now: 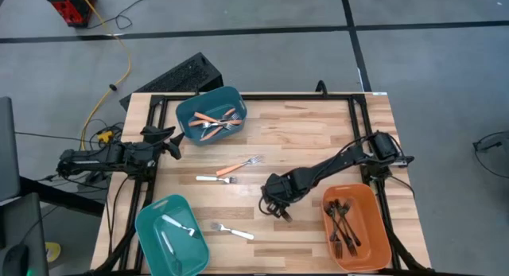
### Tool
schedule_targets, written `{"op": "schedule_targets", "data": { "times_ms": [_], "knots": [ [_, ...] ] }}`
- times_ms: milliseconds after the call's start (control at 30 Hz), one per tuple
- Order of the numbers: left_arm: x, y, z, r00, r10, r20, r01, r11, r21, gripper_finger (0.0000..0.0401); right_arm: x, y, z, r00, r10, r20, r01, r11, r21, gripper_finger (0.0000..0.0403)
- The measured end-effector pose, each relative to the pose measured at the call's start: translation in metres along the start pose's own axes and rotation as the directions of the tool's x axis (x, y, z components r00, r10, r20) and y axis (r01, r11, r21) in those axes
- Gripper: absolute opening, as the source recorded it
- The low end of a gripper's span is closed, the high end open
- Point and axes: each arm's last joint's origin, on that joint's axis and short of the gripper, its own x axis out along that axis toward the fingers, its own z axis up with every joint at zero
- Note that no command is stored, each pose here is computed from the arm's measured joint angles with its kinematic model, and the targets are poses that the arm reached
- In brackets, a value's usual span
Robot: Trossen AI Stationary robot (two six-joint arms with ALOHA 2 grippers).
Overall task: Sort silverware by color (type)
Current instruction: Put the black fork into the orange bin
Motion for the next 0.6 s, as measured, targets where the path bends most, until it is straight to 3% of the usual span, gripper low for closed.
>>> {"op": "schedule_targets", "data": {
  "times_ms": [233,600],
  "knots": [
    [0.0,0.0,0.0,1.0,-0.003,-0.003,0.003,1.0,0.001,0.0235,0.0,-0.007,0.006,1.0,-0.025,0.011,0.025,1.0,0.01,0.023],
    [0.0,0.001,-0.001,1.0,0.001,-0.012,0.0,1.0,0.006,0.0235,-0.014,0.008,0.002,0.997,0.032,0.07,-0.031,0.999,-0.026,0.023]
  ]
}}
